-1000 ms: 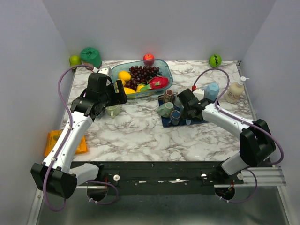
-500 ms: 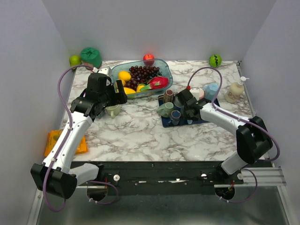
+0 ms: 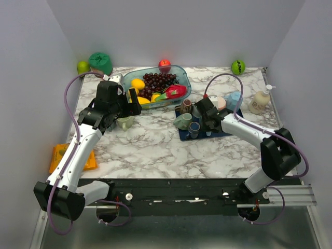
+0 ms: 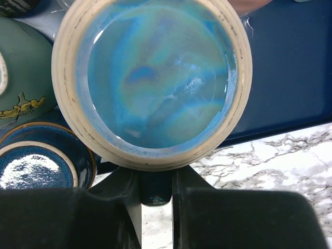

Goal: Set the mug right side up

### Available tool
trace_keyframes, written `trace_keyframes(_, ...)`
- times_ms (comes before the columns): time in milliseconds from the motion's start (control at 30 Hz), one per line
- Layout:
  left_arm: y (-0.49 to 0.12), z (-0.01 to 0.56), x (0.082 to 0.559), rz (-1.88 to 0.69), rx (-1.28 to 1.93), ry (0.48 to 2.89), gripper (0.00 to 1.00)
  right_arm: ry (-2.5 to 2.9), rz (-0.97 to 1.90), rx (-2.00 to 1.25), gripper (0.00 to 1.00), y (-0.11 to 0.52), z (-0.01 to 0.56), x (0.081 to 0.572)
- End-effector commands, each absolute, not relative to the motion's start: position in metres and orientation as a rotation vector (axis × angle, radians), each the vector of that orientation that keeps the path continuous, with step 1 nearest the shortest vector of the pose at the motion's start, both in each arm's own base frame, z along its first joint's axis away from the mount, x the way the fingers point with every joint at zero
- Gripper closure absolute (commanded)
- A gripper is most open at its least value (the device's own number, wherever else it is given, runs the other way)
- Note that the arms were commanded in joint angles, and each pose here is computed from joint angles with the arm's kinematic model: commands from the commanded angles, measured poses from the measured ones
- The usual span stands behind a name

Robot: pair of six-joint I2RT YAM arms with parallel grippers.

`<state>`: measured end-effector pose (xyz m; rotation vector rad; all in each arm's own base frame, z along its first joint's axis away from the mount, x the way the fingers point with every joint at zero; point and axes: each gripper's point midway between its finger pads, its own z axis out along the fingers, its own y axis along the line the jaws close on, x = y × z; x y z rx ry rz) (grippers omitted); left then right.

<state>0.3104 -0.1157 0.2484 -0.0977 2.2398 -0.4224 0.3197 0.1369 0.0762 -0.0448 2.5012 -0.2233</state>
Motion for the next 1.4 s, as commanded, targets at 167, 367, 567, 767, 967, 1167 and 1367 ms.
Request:
trace_keyframes(167,-0.13,0.262,0.299,-0.553,-0.043,2.193,0.01,2.436,-0.205,0.047,0.99,0.131,0.093,0.322)
trace_keyframes(367,-0.142,0.27,0.296,-0.649,-0.027,2.152,0.01,2.358,-0.109,0.111,0.99,0.131,0.137,0.318)
trace_keyframes(567,-0.165,0.279,0.29,-0.832,0.004,2.1,0.01,2.284,0.068,0.152,0.99,0.136,0.188,0.304)
trace_keyframes(767,-0.202,0.302,0.273,-1.159,0.062,1.976,0.01,2.122,0.435,0.096,0.99,0.17,0.265,0.293)
trace_keyframes(967,-0.241,0.341,0.253,-1.426,0.142,1.795,0.01,1.876,0.865,-0.005,0.99,0.213,0.362,0.269)
trace_keyframes(1167,-0.279,0.385,0.23,-1.579,0.258,1.629,0.01,1.654,1.153,-0.073,0.99,0.238,0.432,0.247)
trace_keyframes(1367,-0.293,0.418,0.224,-1.692,0.264,1.502,0.01,1.511,1.331,-0.126,0.99,0.251,0.472,0.229)
